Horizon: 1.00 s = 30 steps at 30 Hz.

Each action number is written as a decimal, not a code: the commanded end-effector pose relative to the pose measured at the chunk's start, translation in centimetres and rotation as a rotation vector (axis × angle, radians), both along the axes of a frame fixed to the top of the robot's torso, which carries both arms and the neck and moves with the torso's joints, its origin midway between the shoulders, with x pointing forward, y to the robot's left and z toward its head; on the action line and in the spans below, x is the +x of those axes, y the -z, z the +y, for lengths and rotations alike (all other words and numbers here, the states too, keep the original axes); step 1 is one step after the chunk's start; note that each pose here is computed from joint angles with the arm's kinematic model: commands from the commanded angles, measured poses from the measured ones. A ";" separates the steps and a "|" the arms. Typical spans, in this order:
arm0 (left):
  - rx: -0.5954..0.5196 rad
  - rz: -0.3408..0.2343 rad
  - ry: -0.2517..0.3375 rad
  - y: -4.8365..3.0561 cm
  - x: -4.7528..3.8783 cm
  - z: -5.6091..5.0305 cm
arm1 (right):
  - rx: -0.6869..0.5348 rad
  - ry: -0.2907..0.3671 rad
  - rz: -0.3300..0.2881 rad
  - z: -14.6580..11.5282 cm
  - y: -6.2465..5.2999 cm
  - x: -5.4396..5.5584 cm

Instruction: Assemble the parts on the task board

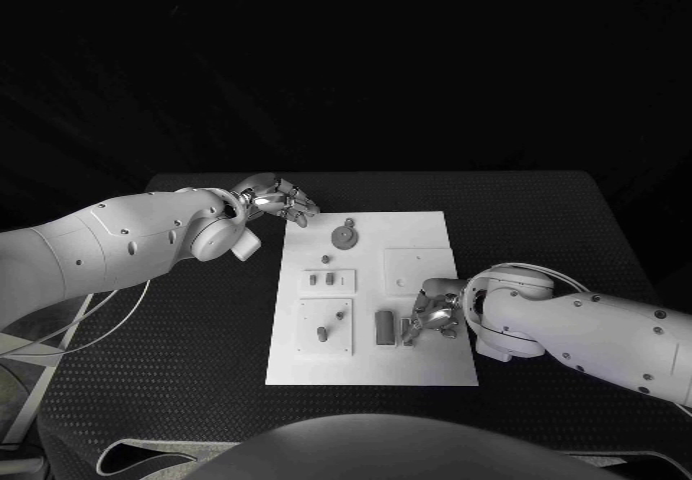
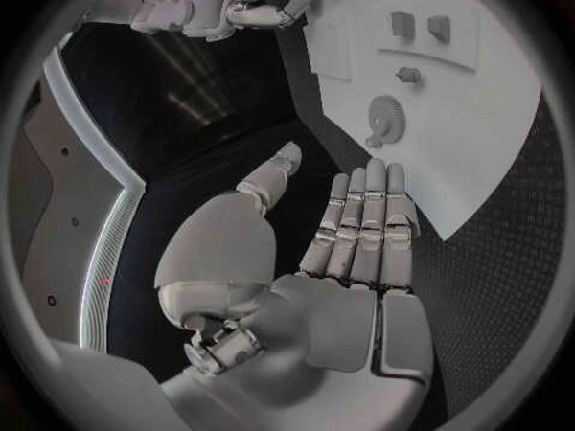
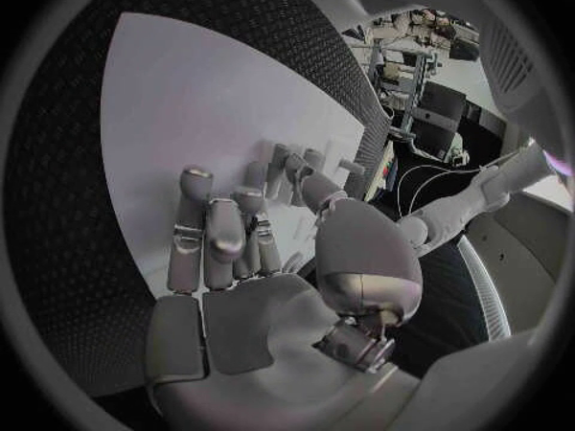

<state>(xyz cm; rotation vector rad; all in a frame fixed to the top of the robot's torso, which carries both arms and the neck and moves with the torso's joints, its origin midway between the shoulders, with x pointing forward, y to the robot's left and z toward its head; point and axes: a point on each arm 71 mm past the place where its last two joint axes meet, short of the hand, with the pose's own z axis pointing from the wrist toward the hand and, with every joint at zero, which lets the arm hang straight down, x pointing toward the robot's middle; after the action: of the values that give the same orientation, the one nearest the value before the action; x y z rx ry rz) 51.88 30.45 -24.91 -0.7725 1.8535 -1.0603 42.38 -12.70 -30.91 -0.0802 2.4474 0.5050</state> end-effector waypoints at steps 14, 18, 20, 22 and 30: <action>-0.007 0.000 0.016 -0.06 -0.02 -0.3 | -0.014 0.023 -0.090 -0.3 0.1 0.5; -0.007 -0.001 0.016 -0.06 -0.01 -0.3 | -0.008 0.029 -0.074 -0.3 0.1 0.5; -0.007 -0.001 0.016 -0.06 -0.01 -0.3 | -0.004 0.032 -0.067 -0.4 0.2 0.5; -0.007 -0.001 0.016 -0.06 -0.01 -0.3 | -0.002 0.036 -0.062 -0.4 0.2 0.5; -0.007 -0.003 0.015 -0.07 0.01 -0.3 | 0.009 0.051 -0.074 -0.7 0.1 0.6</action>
<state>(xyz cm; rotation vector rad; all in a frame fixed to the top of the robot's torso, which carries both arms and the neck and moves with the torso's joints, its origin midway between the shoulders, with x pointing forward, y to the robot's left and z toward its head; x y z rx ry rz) 51.89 30.41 -24.92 -0.7720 1.8542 -1.0604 42.85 -13.06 -30.90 -0.0480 2.3810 0.4954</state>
